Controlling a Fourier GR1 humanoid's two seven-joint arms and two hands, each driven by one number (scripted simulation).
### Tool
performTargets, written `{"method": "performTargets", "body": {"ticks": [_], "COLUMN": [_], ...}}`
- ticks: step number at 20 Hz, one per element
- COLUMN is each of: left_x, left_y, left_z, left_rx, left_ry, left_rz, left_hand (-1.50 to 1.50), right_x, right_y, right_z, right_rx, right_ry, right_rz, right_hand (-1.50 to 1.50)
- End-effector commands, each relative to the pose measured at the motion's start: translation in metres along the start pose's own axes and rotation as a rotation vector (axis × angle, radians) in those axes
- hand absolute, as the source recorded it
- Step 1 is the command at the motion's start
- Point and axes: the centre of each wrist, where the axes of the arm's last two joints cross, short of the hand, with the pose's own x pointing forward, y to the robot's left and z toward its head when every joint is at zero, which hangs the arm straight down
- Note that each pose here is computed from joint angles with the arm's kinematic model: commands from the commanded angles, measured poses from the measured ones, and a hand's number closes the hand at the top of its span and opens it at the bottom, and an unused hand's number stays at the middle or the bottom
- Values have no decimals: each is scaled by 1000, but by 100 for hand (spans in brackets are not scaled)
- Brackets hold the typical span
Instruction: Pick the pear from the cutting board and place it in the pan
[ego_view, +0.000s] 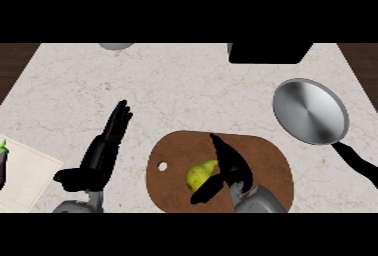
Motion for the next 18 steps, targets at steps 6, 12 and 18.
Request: {"method": "performTargets", "body": {"ticks": [6,12,18], "left_x": [-9,10,6], "left_y": [3,-8,-19], "left_z": [13,3,-2], "left_rx": [-22,19,6], "left_ry": [-7,-1,-15], "left_rz": [18,7,-1], "left_hand": [0,0,0], "right_x": [-17,-28,-18], "right_y": [22,19,-1], "right_z": [-29,-21,-3], "right_rx": [95,32,-165], "right_ry": [-19,-31,-78], "right_rz": [162,188,173], "right_hand": [150,150,150]}}
